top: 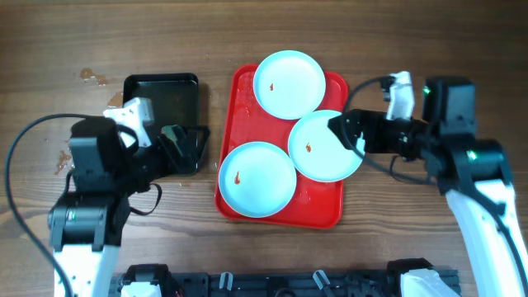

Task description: Clean dirty plates on tray and stack at the side

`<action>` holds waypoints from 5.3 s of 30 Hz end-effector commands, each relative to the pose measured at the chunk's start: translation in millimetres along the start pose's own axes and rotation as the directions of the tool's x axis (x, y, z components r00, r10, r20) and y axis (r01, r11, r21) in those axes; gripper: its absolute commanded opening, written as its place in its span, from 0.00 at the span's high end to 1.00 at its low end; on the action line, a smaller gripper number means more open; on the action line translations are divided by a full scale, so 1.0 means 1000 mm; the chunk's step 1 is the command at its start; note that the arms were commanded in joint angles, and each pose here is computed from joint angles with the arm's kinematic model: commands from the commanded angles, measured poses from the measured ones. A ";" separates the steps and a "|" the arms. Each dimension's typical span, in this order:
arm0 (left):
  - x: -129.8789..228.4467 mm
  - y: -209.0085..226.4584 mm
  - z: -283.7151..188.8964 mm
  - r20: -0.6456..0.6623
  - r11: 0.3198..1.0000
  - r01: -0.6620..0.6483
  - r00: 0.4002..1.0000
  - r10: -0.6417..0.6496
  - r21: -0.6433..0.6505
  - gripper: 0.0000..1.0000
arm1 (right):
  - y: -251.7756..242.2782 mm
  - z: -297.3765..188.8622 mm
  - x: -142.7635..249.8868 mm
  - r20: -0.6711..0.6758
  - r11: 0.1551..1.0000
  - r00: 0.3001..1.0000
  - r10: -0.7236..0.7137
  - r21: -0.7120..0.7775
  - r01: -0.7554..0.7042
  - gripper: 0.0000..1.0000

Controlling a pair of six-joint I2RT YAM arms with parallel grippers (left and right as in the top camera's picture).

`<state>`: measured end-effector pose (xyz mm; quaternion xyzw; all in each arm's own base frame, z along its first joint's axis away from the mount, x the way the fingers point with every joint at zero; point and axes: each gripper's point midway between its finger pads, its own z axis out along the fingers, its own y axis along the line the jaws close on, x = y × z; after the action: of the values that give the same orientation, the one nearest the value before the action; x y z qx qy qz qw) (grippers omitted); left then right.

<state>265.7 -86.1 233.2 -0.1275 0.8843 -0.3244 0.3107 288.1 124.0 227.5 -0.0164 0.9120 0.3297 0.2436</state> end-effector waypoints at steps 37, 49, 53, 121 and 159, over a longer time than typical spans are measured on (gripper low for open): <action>0.008 0.212 0.133 -0.368 0.749 -0.272 0.929 0.041 -0.604 0.96 | 0.029 0.036 0.034 -0.095 0.959 0.976 -0.196 0.188 0.211 0.33; 0.010 0.212 0.133 -0.331 0.758 -0.273 0.940 0.080 -0.592 0.83 | 0.029 0.036 0.034 -0.095 0.959 0.976 -0.196 0.188 0.211 0.33; 0.004 0.205 0.129 -0.312 0.761 -0.271 0.945 0.095 -0.589 0.48 | 0.028 0.036 0.034 -0.097 0.959 0.976 -0.195 0.189 0.210 0.33; 0.140 0.189 0.151 -0.368 0.550 -0.292 0.929 -0.029 -0.782 0.96 | -0.084 0.173 0.169 -0.537 0.900 0.832 0.138 0.418 0.120 0.92; -0.025 0.156 0.092 -0.146 0.740 -0.294 0.955 0.260 -0.605 0.37 | -0.059 0.071 0.068 -0.228 0.726 0.939 -0.257 0.596 0.343 0.96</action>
<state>332.9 -2.3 50.5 -0.0722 0.9725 0.0435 0.2170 262.8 144.1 104.7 -0.0966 0.9774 0.0283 0.1861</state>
